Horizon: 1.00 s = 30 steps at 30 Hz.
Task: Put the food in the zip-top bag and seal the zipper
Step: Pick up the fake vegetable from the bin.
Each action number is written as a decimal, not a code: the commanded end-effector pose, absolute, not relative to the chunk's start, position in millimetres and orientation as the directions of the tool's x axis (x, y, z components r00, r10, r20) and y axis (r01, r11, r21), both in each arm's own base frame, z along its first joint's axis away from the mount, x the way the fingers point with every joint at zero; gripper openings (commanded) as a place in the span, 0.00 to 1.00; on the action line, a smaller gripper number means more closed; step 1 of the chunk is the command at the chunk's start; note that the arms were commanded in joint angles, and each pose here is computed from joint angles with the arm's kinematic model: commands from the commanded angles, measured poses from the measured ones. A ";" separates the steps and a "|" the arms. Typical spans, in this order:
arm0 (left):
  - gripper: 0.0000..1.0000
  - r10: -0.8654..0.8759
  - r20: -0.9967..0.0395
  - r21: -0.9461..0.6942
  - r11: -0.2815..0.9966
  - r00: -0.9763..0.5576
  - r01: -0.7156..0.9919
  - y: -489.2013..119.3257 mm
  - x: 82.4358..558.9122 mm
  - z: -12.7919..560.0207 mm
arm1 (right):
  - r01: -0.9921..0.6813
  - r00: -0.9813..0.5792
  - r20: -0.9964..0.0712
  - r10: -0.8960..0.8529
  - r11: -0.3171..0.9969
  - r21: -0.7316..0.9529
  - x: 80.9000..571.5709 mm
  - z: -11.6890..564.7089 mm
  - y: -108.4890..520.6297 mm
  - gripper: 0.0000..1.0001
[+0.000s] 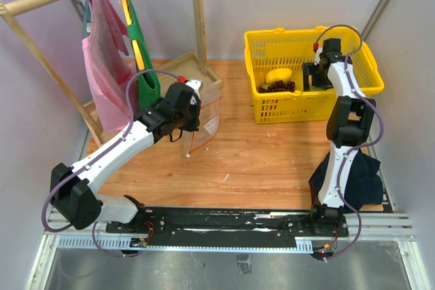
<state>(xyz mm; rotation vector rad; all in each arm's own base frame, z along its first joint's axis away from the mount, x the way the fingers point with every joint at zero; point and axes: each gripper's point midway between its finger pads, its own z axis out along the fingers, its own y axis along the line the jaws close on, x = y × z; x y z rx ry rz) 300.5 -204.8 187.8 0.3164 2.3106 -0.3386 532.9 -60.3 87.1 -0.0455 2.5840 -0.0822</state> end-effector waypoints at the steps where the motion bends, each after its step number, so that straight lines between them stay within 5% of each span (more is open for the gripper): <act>1: 0.00 0.130 -0.733 -0.148 0.928 -0.668 0.343 -205.6 303.9 186.7 | -0.050 -0.898 -0.439 -0.034 0.998 0.023 513.9 60.5 -49.1 0.73; 6: 0.00 0.130 -0.734 -0.147 0.928 -0.667 0.342 -204.8 303.5 186.6 | -0.045 -0.881 -0.472 -0.028 0.999 0.026 515.1 74.7 -48.4 0.41; 10: 0.00 0.129 -0.735 -0.149 0.927 -0.666 0.344 -205.2 303.5 187.9 | -0.051 -0.841 -0.541 -0.030 0.998 0.023 518.7 106.0 -46.8 0.30; 30: 0.00 0.127 -0.736 -0.169 0.917 -0.665 0.362 -207.3 301.2 189.8 | -0.108 -0.523 -0.852 -0.025 0.993 0.037 499.5 287.2 -16.0 0.21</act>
